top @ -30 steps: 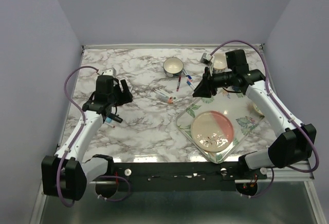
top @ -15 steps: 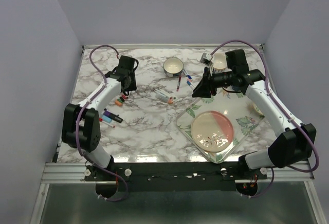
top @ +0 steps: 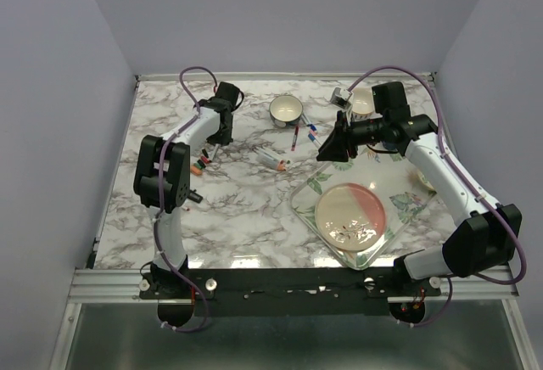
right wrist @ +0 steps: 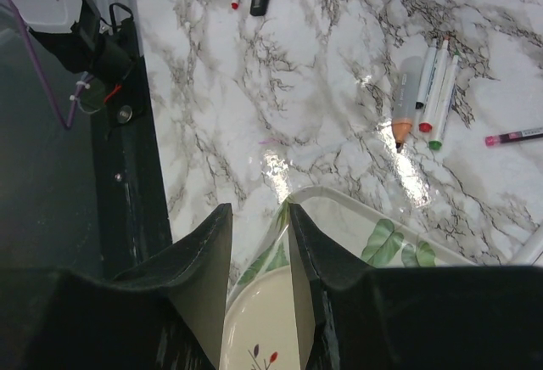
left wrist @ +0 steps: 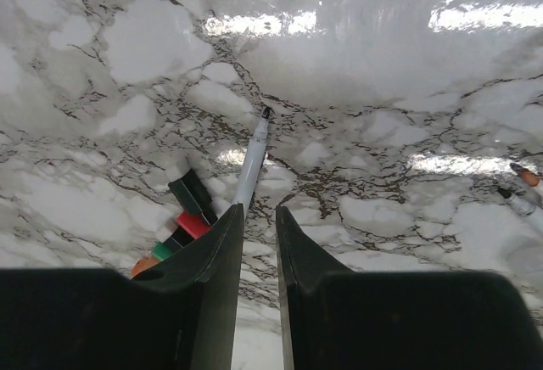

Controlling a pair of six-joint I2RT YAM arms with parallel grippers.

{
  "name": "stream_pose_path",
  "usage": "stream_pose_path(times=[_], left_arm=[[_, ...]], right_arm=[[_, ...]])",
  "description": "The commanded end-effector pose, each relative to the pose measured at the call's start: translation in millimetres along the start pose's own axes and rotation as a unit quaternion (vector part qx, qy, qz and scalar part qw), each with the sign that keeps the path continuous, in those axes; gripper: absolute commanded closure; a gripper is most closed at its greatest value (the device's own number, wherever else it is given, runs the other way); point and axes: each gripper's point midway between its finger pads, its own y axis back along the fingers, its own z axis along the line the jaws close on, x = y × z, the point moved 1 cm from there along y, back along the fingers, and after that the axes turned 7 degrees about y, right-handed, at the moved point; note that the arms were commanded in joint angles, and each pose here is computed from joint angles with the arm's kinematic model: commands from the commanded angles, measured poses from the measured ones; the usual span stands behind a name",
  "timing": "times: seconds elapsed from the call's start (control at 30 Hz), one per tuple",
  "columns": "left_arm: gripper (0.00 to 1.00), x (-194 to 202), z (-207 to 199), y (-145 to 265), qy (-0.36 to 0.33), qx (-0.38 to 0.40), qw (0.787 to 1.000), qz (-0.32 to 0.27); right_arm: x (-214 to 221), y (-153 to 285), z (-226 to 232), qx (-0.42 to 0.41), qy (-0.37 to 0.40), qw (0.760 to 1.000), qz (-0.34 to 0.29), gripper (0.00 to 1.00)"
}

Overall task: Open the pen caps
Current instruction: Grab a pen on the table with the right arm

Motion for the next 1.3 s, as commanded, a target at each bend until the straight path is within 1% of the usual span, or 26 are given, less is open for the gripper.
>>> stream_pose_path(times=[0.0, 0.13, 0.43, 0.6, 0.7, 0.73, 0.83, 0.9, 1.1, 1.27], left_arm=[[0.71, 2, 6, -4, -0.028, -0.020, 0.999, 0.021], [0.70, 9, 9, -15, -0.029, -0.018, 0.998, 0.044], [0.69, 15, 12, -23, -0.019, -0.004, 0.998, 0.067], [0.69, 24, 2, -24, -0.014, 0.029, 0.996, 0.085], [0.70, 29, 1, -25, -0.013, 0.033, 0.995, 0.095], [0.71, 31, 0, -25, -0.011, 0.035, 0.995, 0.098], [0.81, 38, -1, -27, -0.006, 0.037, 0.993, 0.108], [0.83, 43, -3, -28, -0.003, 0.043, 0.992, 0.115], [0.84, 47, -9, -21, -0.002, 0.046, 0.993, 0.107], [0.83, 27, -19, 3, 0.008, 0.082, 0.994, 0.069]], right_arm=[[5, -1, 4, -0.014, -0.005, 1.000, 0.001, 0.60], [7, -2, 2, -0.013, -0.006, 1.000, 0.005, 0.60], [9, -3, 1, -0.014, -0.010, 1.000, 0.006, 0.60], [8, -2, 2, -0.014, -0.009, 1.000, 0.005, 0.60], [7, -2, 2, -0.014, -0.007, 1.000, 0.004, 0.60], [8, -2, 2, -0.015, -0.007, 1.000, 0.004, 0.60], [7, -1, 3, -0.015, -0.005, 1.000, 0.003, 0.60], [6, -1, 4, -0.015, -0.005, 1.000, 0.003, 0.60], [4, 1, 6, -0.016, -0.001, 1.000, -0.001, 0.60], [4, 1, 8, -0.018, -0.001, 1.000, -0.002, 0.60]])
